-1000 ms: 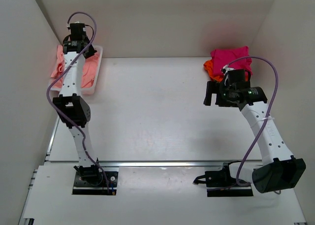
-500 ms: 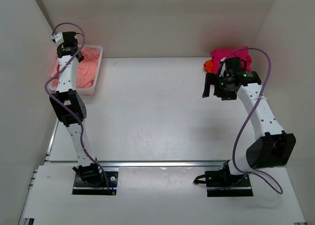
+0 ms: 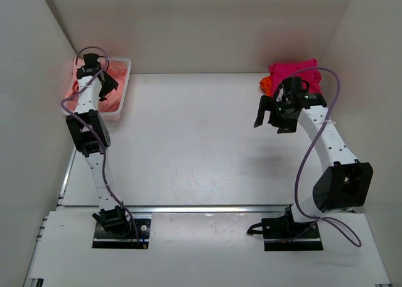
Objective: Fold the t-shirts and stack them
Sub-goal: Grab crumpled tshirt from bin with the left arm
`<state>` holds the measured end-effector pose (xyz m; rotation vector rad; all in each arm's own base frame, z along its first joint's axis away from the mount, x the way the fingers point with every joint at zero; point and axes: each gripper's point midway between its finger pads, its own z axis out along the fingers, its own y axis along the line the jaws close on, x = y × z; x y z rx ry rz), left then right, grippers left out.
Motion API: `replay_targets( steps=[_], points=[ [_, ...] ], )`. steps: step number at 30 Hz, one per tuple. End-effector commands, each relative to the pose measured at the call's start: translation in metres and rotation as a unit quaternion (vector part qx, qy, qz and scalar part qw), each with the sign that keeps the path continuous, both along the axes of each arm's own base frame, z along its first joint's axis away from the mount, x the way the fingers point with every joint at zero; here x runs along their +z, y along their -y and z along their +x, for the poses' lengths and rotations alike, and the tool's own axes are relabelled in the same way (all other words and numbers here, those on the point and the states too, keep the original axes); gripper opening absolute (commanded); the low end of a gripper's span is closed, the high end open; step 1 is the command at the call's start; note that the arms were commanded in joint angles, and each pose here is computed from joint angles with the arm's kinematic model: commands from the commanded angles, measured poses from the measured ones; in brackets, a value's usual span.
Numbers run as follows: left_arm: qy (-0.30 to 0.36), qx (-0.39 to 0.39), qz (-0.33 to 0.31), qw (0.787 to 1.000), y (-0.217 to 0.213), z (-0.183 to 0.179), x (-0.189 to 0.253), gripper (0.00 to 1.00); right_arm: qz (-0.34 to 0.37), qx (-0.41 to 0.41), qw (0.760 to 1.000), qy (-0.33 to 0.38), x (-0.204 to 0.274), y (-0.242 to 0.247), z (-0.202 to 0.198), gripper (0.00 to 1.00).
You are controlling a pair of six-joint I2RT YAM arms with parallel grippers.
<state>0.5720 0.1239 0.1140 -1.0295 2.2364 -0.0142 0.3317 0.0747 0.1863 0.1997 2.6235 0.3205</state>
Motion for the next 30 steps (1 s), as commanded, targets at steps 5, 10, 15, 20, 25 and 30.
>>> replay_targets(
  steps=[5, 10, 15, 20, 25, 30],
  points=[
    [-0.024, -0.018, -0.060, 0.998, 0.030, 0.004, -0.018, 0.64, 0.039, -0.029, 0.999, 0.023, 0.009, -0.003, -0.006, 0.99],
    [-0.040, -0.018, -0.087, 0.995, 0.043, 0.002, -0.034, 0.58, 0.040, -0.037, 0.998, 0.027, 0.011, 0.000, -0.003, 0.99],
    [-0.019, -0.011, -0.103, 0.994, 0.044, 0.010, -0.026, 0.00, 0.040, -0.028, 0.998, 0.031, 0.013, -0.004, -0.001, 0.99],
    [0.052, 0.005, -0.093, 0.994, 0.033, 0.026, 0.029, 0.00, 0.036, -0.023, 0.998, 0.038, 0.014, -0.005, 0.002, 0.99],
    [0.172, 0.020, -0.073, 0.982, 0.015, 0.036, 0.130, 0.00, 0.037, -0.016, 0.998, 0.052, 0.021, -0.007, 0.003, 1.00],
    [0.325, -0.057, -0.006, 0.944, 0.060, 0.030, 0.269, 0.00, 0.030, 0.004, 0.998, 0.049, 0.013, -0.010, -0.009, 0.99]
  ],
)
